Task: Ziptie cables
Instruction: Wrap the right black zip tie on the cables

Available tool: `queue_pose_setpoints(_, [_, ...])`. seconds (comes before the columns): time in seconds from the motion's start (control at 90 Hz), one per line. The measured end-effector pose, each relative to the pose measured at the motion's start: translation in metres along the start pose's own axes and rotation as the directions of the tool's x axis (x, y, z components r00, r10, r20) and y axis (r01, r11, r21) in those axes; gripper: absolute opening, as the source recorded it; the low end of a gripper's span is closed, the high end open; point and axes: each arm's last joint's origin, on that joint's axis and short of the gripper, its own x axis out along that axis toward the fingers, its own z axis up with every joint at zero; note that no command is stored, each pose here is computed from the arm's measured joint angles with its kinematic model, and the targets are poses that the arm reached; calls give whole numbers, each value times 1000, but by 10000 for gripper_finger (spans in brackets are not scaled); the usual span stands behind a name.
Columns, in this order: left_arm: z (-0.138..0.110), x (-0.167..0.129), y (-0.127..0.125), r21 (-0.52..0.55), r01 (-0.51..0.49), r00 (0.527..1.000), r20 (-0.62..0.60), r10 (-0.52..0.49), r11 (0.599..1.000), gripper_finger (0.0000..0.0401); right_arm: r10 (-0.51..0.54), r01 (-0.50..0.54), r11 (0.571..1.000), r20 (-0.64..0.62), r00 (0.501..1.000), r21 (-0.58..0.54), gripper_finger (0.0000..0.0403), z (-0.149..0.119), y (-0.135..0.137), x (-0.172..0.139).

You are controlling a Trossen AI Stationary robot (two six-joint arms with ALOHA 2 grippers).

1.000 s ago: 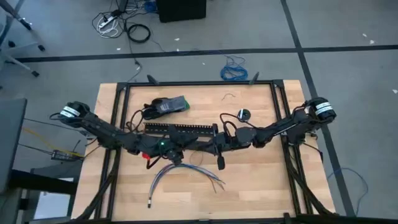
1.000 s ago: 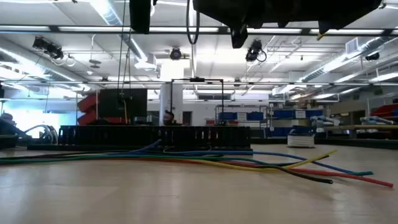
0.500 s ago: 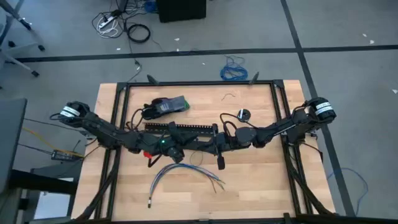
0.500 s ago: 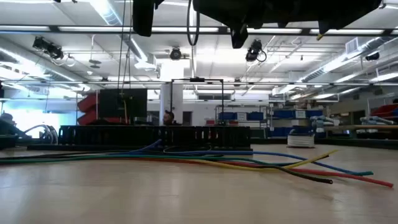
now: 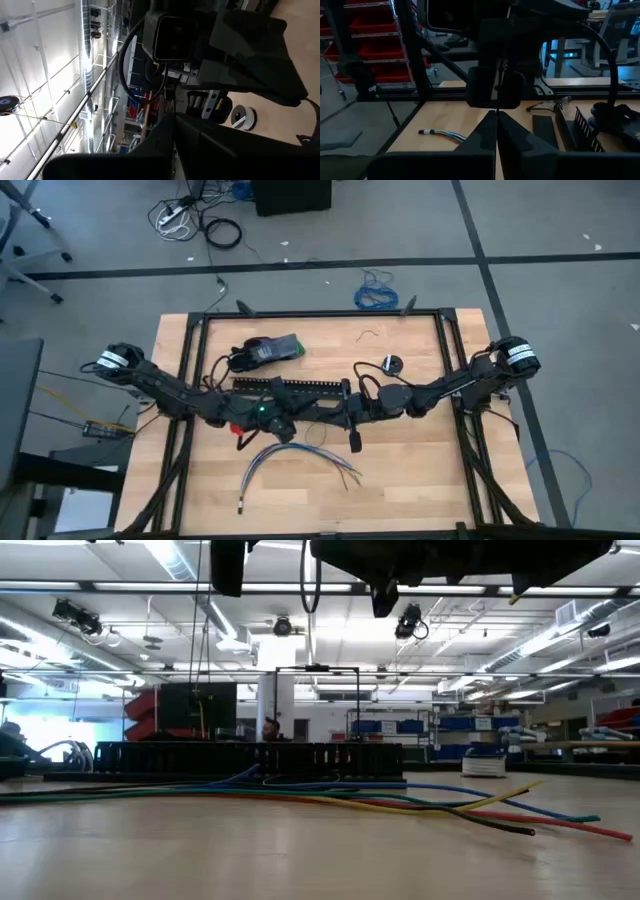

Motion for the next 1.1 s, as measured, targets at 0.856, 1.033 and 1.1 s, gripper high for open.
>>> queue_pose_setpoints(0.856, [4, -3, -2, 31, 9, 1000, 17, -10, 999, 0, -1, 1, 1000, 3, 1000, 11, 0, 0, 0, 0])
queue_pose_setpoints(1.033, [4, -3, -1, 28, 5, 1000, 16, -5, 1000, 0, -1, 1, 1000, 0, 1000, 11, 0, 0, 0, 0])
queue_pose_setpoints(1.1, [4, -3, -1, 27, 2, 1000, 13, -2, 1000, 0, -1, 1, 1000, -2, 1000, 11, 0, 0, 0, 0])
